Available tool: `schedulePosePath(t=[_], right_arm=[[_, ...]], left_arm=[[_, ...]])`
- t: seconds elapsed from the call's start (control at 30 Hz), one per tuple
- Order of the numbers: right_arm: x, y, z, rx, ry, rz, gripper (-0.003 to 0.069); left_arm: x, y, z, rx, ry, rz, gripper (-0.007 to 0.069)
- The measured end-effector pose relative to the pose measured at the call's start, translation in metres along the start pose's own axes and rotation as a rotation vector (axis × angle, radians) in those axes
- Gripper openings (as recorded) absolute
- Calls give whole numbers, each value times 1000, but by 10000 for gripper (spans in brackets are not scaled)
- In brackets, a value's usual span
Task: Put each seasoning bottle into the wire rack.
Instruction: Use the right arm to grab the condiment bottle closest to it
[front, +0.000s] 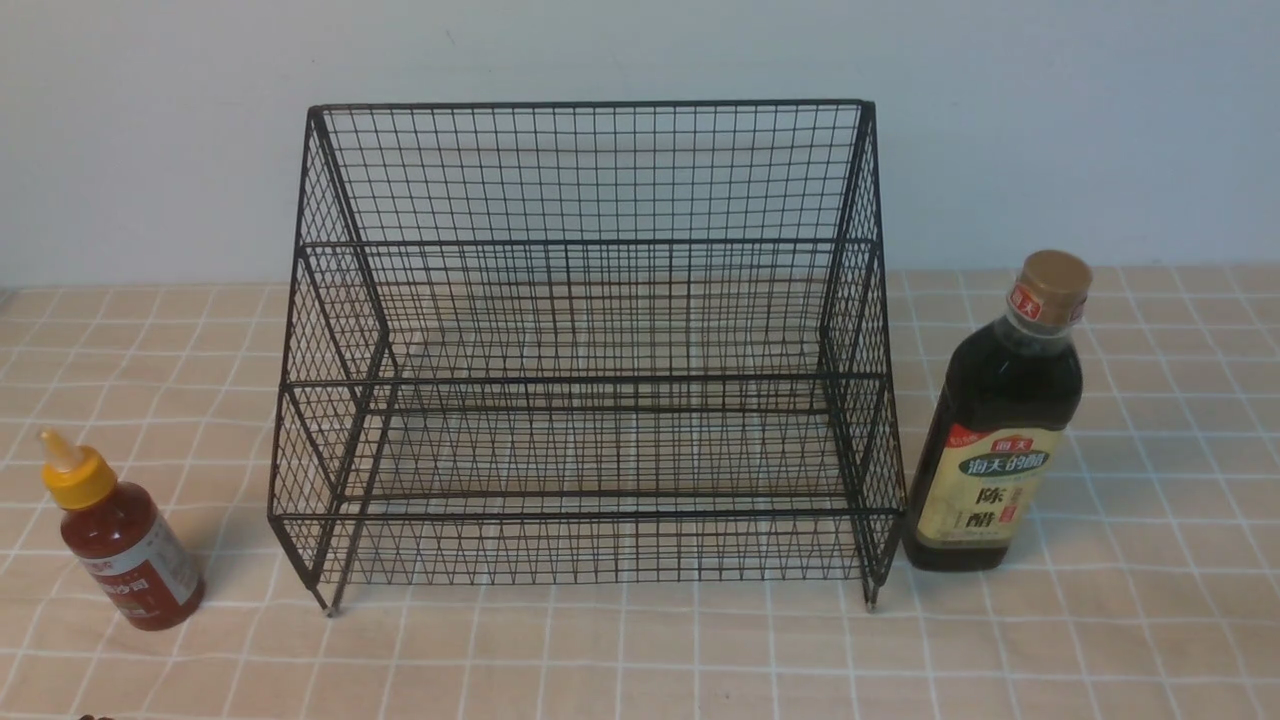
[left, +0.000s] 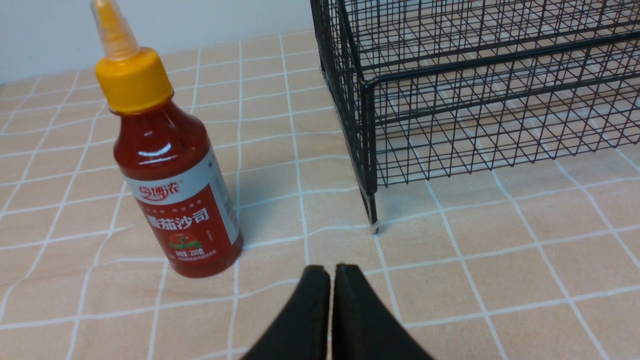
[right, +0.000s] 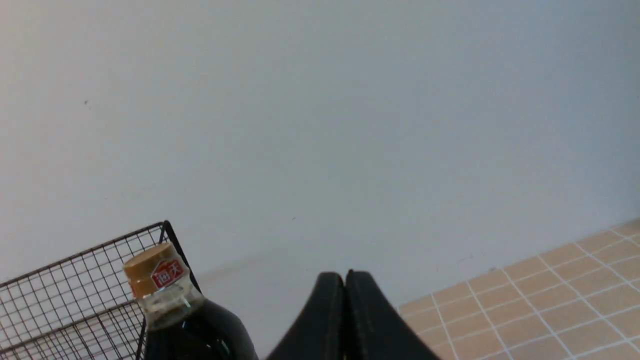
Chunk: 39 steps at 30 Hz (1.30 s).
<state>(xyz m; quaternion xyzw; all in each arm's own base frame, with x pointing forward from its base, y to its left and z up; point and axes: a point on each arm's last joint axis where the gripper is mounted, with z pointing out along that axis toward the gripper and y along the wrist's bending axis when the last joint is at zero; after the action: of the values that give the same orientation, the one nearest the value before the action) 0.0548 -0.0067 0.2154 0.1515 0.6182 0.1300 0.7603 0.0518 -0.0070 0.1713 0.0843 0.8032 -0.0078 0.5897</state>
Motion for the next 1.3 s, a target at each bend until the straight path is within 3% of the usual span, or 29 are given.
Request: schedulePosePath(t=[0.27,0.43,0.57,0.77,0.93,0.97,1.1,1.3], right_arm=[[-9,-2,0,18,-87,40,-15],[-41,15,2,-27,-151,-63,-15],[-65,32,28,-22,-38,-208,-9],[-67,40,74,-17,179,-276,26],[-62,61,117,-90,291,-309,98],[-58,70,124,-148,303,-318,120],[-52,88,139,-234,265,-337,179],[-26,103,158,-290,300,-352,351]], left_arm=[[0,0,0,0,0,0,-7],[0,0,0,0,0,0,-7],[0,0,0,0,0,0,-7],[0,0,0,0,0,0,-7],[0,0,0,0,0,0,-7],[0,0,0,0,0,0,-7],[0,0,0,0,0,0,-7],[0,0,0,0,0,0,-7]])
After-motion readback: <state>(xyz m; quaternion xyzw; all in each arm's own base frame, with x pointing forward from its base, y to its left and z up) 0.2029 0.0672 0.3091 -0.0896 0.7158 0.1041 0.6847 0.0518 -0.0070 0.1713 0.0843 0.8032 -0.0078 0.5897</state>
